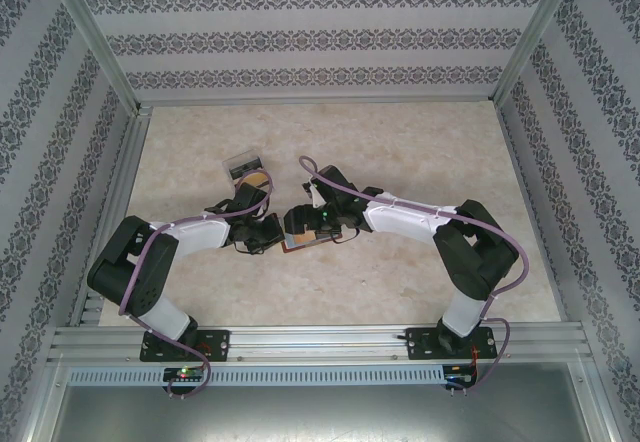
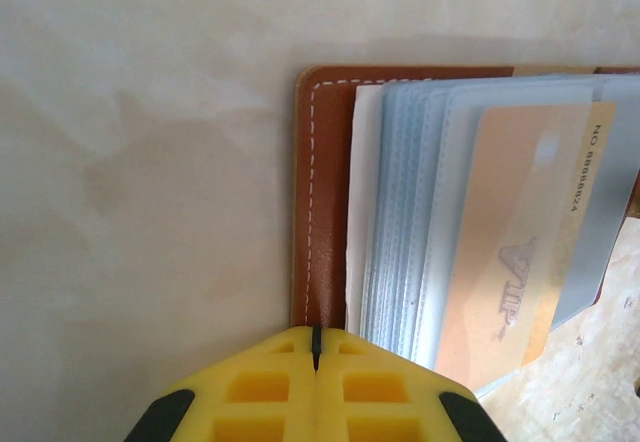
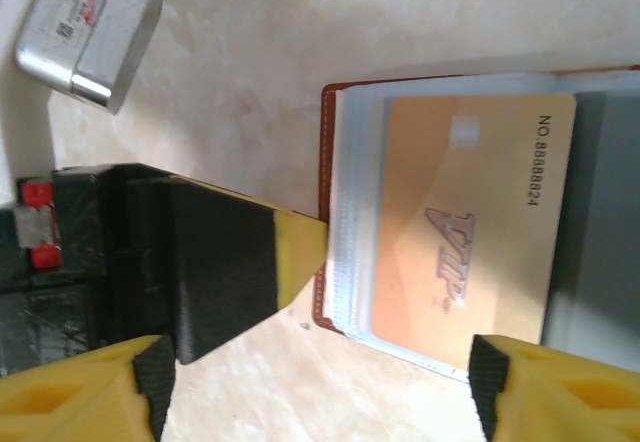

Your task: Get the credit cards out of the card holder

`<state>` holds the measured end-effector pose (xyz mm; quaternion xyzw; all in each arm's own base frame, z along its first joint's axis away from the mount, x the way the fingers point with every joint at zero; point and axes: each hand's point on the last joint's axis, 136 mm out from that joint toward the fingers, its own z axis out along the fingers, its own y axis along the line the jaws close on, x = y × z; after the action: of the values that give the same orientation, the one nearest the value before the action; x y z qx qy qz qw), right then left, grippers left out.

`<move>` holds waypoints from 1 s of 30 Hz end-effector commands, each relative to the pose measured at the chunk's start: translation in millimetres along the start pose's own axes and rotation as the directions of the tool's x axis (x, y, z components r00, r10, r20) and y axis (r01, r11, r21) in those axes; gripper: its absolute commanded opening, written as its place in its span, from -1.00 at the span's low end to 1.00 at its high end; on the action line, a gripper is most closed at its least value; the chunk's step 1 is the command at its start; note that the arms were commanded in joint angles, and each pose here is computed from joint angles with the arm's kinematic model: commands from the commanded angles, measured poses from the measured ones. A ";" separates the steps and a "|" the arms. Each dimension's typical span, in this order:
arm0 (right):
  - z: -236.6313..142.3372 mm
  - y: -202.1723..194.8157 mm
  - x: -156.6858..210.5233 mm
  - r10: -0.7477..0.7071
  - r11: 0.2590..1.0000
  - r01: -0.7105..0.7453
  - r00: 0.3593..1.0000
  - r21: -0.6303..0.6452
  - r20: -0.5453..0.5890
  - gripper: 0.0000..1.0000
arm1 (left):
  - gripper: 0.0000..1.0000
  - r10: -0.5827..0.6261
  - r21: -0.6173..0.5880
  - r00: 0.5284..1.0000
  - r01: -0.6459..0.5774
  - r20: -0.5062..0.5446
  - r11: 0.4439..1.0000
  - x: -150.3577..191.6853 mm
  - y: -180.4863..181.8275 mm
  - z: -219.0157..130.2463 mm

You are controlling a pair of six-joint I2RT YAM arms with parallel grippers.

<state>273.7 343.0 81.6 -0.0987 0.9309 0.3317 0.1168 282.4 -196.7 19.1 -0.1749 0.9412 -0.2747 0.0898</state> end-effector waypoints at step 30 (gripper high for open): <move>29.9 -42.4 -20.7 0.096 0.994 -0.099 0.993 -0.040 -0.065 -0.50 | -1.00 0.041 -0.129 0.996 -0.050 -0.074 0.990 19.2 26.3 8.3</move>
<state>307.7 325.4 38.2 -0.0650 0.9397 0.3268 0.0773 279.1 -196.9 19.2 -0.1491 0.9506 -0.2576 0.0880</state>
